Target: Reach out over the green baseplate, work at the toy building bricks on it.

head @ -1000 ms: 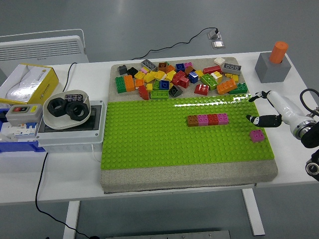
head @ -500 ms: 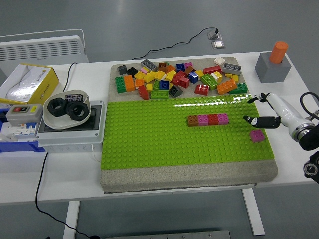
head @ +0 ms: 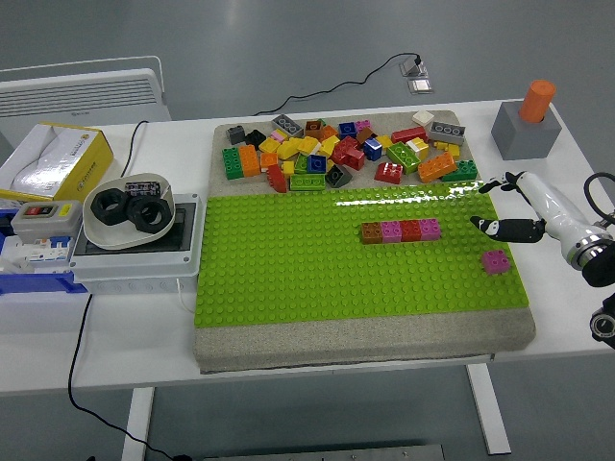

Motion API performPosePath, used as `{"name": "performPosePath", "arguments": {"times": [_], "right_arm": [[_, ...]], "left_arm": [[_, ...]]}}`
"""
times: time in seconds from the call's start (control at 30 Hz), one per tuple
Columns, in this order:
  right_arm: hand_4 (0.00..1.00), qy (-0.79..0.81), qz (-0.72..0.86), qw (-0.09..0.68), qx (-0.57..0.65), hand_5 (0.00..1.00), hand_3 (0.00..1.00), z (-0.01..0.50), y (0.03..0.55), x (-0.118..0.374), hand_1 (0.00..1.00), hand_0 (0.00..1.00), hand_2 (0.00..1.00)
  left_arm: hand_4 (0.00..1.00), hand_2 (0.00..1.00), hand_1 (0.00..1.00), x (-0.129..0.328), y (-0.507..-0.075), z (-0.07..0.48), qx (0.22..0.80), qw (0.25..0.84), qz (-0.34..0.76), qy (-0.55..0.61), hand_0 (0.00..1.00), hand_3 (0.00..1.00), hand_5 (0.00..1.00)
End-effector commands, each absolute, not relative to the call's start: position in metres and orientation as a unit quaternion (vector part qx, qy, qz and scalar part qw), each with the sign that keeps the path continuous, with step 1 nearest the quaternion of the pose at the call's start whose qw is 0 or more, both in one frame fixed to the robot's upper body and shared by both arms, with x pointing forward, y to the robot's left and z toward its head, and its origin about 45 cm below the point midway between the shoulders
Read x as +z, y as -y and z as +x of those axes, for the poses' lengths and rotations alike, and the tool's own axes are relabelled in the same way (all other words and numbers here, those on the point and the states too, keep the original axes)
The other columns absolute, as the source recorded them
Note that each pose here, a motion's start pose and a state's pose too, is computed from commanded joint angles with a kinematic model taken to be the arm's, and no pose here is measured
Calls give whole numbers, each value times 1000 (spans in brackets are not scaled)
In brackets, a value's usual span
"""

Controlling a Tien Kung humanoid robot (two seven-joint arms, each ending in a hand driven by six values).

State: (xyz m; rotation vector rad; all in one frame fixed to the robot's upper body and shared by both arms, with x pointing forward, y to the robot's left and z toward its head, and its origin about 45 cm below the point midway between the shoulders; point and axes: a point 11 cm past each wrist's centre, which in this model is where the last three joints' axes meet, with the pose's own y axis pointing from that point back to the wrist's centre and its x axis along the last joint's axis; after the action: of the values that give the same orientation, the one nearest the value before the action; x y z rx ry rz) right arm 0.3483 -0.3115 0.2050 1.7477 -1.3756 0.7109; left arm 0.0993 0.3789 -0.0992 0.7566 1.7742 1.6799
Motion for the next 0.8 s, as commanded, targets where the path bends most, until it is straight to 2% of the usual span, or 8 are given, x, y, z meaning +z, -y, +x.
{"name": "performPosePath", "arguments": {"times": [0.33, 0.37, 0.73, 0.77, 0.8], "right_arm": [[765, 532, 687, 405, 284, 229, 637, 347, 314, 203, 805, 831, 824], [760, 530, 685, 410, 285, 207, 643, 347, 315, 204, 808, 833, 826], [753, 451, 640, 522, 340, 175, 652, 339, 327, 222, 822, 858, 839], [714, 444, 637, 528, 345, 112, 665, 337, 326, 223, 828, 874, 844], [714, 438, 635, 532, 349, 112, 665, 336, 325, 225, 828, 874, 844]], "left_arm": [[998, 772, 625, -100, -378, 96, 627, 287, 285, -666, 638, 998, 998], [998, 773, 628, -100, -378, 95, 627, 286, 285, -666, 639, 998, 998], [998, 774, 627, -101, -377, 94, 626, 287, 284, -667, 639, 998, 998], [998, 774, 627, -101, -377, 93, 625, 288, 284, -667, 639, 998, 998], [998, 774, 627, -101, -377, 93, 625, 287, 284, -668, 639, 998, 998]]}}
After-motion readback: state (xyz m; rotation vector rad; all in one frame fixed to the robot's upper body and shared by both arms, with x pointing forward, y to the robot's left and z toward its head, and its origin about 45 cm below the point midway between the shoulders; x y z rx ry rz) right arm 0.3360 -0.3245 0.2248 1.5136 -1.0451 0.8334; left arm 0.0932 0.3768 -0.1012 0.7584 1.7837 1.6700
